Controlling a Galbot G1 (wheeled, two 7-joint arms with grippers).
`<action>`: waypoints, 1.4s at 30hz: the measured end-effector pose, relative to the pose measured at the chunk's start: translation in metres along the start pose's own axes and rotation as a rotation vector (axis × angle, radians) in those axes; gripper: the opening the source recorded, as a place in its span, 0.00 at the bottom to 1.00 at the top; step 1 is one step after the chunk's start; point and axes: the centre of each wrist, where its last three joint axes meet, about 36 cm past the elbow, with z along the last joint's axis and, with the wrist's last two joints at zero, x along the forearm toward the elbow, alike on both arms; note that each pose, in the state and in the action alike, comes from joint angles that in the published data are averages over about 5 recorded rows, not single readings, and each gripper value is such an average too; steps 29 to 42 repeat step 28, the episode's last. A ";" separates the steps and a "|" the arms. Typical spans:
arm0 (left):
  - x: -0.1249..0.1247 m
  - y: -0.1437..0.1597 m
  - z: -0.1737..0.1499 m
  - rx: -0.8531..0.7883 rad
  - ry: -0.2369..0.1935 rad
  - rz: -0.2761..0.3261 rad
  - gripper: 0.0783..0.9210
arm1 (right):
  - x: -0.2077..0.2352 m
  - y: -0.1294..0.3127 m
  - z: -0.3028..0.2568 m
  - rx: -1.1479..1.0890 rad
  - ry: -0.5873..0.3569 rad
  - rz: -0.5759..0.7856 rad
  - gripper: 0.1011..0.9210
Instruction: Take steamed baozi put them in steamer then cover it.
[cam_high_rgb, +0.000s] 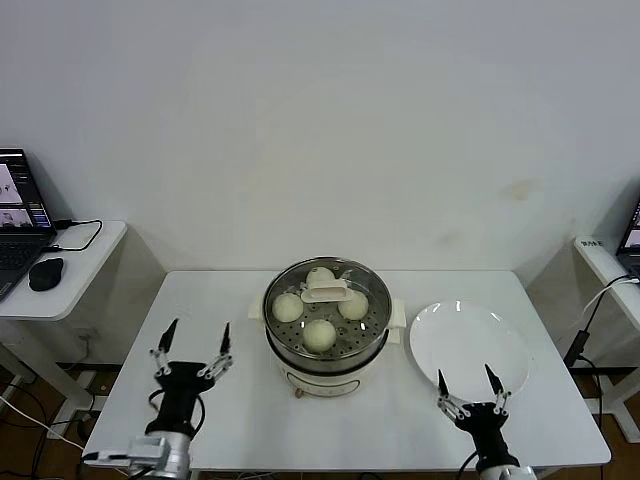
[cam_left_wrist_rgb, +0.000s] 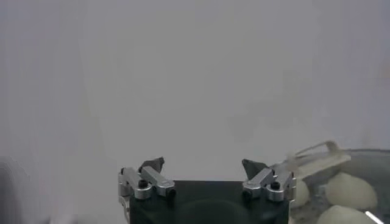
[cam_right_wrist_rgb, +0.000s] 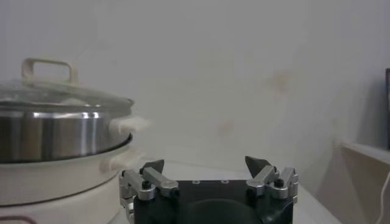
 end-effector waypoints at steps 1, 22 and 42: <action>0.003 0.003 0.003 0.014 0.006 -0.010 0.88 | 0.001 0.000 -0.001 0.000 0.001 -0.005 0.88; 0.055 0.025 0.049 0.137 0.149 -0.050 0.88 | 0.023 0.005 -0.011 -0.060 0.039 -0.084 0.88; 0.063 0.022 0.053 0.160 0.178 -0.052 0.88 | 0.026 0.004 -0.010 -0.066 0.045 -0.095 0.88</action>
